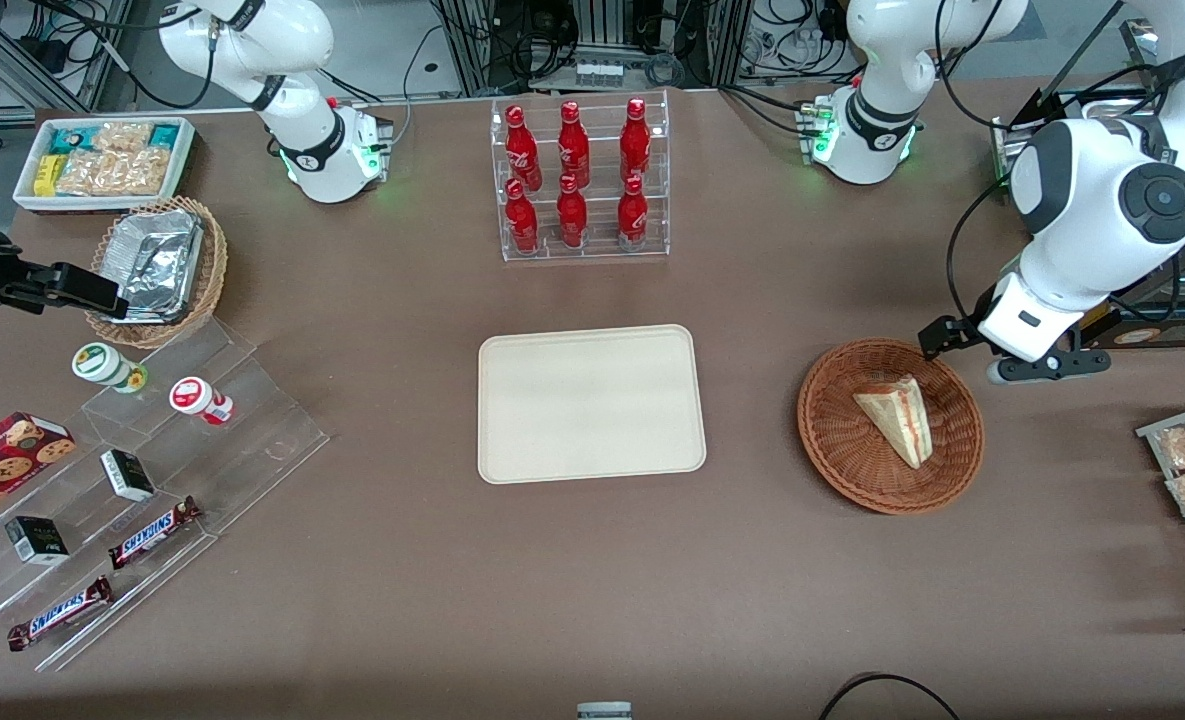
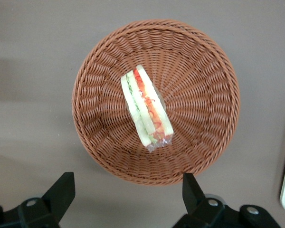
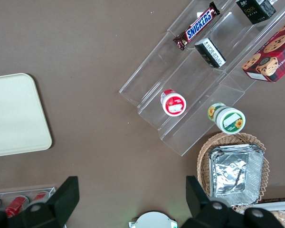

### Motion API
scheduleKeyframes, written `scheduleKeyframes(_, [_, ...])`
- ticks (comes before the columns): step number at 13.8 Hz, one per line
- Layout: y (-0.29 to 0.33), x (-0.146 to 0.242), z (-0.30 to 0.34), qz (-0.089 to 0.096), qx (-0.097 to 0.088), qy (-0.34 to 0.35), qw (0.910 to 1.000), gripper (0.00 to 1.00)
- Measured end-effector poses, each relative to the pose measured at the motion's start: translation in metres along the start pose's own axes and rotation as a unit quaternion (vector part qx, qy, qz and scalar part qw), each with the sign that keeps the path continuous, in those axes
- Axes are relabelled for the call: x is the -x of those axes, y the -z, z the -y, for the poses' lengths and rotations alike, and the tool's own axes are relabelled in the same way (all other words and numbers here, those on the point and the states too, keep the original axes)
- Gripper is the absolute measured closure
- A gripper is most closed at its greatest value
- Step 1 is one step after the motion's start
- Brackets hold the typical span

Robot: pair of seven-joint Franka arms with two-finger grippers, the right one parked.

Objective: Place sandwich from basket to tray
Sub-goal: 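Lower the left gripper onto the sandwich and close it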

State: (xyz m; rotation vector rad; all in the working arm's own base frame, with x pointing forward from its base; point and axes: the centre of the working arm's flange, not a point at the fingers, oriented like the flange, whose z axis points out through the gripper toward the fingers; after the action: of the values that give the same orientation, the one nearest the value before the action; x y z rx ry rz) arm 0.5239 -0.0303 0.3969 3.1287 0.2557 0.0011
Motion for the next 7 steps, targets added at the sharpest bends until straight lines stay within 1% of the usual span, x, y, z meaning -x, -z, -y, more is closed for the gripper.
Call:
scheduleKeyframes(4, [-0.027,-0.004,-0.008,-0.006,0.005,0.094,0.9955,0.00])
scheduleKeyframes(6, [-0.041,-0.008,-0.011,-0.005,0.007,0.125,0.9921,0.00])
scheduleKeyframes(7, [-0.048,-0.009,-0.011,-0.001,0.006,0.140,0.9901,0.00])
